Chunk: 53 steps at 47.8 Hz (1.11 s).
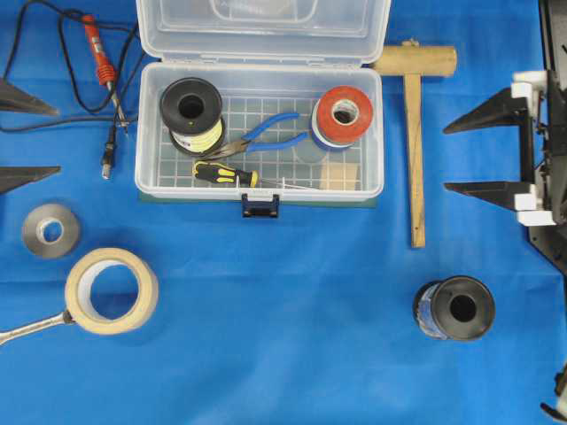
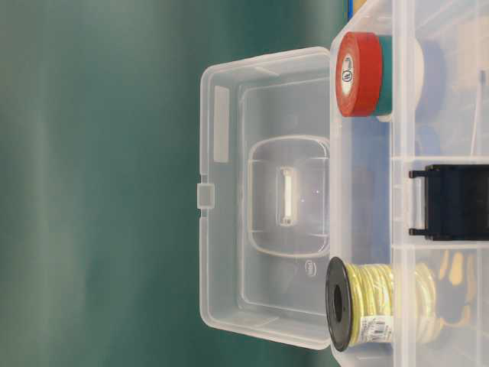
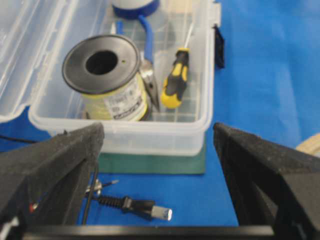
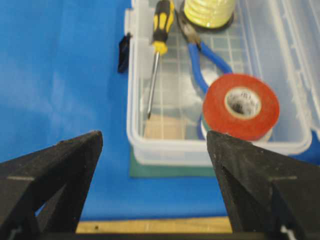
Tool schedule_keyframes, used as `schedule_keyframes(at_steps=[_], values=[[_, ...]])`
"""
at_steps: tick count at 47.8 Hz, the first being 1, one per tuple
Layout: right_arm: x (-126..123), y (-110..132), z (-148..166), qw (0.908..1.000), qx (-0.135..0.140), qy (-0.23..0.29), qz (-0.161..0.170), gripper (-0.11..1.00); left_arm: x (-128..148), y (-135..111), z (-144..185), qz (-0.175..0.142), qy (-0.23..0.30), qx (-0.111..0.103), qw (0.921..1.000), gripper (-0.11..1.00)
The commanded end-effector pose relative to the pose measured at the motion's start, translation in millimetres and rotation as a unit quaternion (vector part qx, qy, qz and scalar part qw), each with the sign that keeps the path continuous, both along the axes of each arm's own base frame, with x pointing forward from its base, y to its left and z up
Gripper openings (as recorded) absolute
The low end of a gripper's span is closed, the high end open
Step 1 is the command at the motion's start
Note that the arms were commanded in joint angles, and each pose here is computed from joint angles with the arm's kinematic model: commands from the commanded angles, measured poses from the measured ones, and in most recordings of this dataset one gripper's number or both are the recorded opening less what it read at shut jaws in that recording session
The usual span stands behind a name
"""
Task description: Open the tool box with both arms.
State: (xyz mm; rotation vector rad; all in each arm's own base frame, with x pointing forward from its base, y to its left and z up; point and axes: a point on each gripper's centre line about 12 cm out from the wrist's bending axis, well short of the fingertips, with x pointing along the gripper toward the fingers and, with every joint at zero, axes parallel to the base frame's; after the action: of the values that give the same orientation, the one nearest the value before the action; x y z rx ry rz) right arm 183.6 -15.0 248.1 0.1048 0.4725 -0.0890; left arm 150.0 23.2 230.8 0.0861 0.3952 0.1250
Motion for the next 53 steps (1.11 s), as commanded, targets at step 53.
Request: schedule_keyframes(at_steps=[53], values=[[-14.2, 2.6, -40.9, 0.9994, 0.031, 0.013, -0.011, 0.84, -2.5, -13.8, -23.2, -0.035, -0.016, -0.023, 0.999, 0.86]])
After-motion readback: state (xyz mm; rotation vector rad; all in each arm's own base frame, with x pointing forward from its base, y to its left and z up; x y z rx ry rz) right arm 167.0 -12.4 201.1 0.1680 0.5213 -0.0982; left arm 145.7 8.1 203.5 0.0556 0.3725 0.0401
